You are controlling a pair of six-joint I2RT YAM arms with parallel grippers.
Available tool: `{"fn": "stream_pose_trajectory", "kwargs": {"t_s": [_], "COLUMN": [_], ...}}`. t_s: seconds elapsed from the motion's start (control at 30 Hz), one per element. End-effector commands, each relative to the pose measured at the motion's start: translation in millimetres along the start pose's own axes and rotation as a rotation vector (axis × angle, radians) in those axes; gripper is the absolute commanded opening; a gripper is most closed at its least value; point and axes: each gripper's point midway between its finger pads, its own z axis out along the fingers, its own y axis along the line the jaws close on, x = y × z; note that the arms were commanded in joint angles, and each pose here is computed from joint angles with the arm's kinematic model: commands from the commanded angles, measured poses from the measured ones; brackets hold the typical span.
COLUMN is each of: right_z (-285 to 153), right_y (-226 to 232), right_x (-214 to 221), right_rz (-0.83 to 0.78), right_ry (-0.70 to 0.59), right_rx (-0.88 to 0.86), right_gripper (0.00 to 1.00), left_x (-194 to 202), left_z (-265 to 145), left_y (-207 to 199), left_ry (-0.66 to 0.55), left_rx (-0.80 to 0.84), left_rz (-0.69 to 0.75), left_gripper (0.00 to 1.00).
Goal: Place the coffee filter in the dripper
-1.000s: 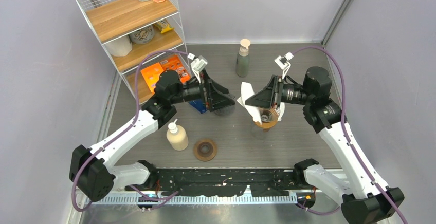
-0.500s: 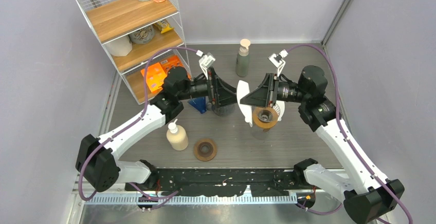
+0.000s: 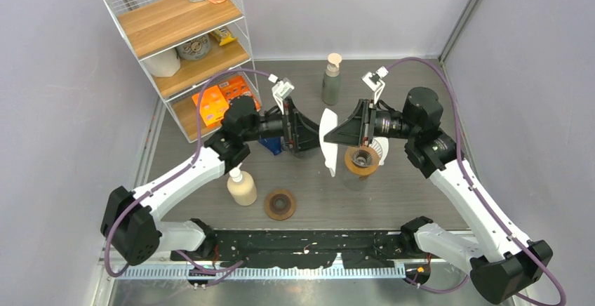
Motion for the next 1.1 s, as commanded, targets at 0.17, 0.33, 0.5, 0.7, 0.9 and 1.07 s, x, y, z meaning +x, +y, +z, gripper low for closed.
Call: {"fn": "stream_pose_trajectory", "kwargs": {"t_s": [0.17,0.33,0.5,0.7,0.9,1.07], "right_z": [-12,-10,-9,-8,-9,-8], "right_y": [11,14,21,21,17,18], "right_x": [-26,-26,-28,-29,-33,-39], "right_rz": [-0.129,-0.128,-0.126,-0.121,-0.143,-0.149], "right_ry": [-0.099,-0.102,-0.123,-0.144,-0.166,-0.203], "right_rx": [0.063,0.038,-0.019,-0.038,-0.013,-0.021], "right_gripper": [0.40,0.40,0.40,0.39,0.39,0.39], "left_x": [0,-8,-19,-30,-28,-32], "left_z": [-29,-27,-16,-10,-13,-10], "left_y": [-25,-34,-30,-40,-46,-46], "left_ry": [-0.054,-0.086,-0.107,-0.155,-0.157,-0.163], "left_rx": [-0.012,0.025,0.021,0.092,0.119,0.126], "left_rz": [0.140,0.111,0.032,-0.042,-0.055,-0.066], "left_gripper": [0.83,0.84,0.83,0.81,0.81,0.79]}}
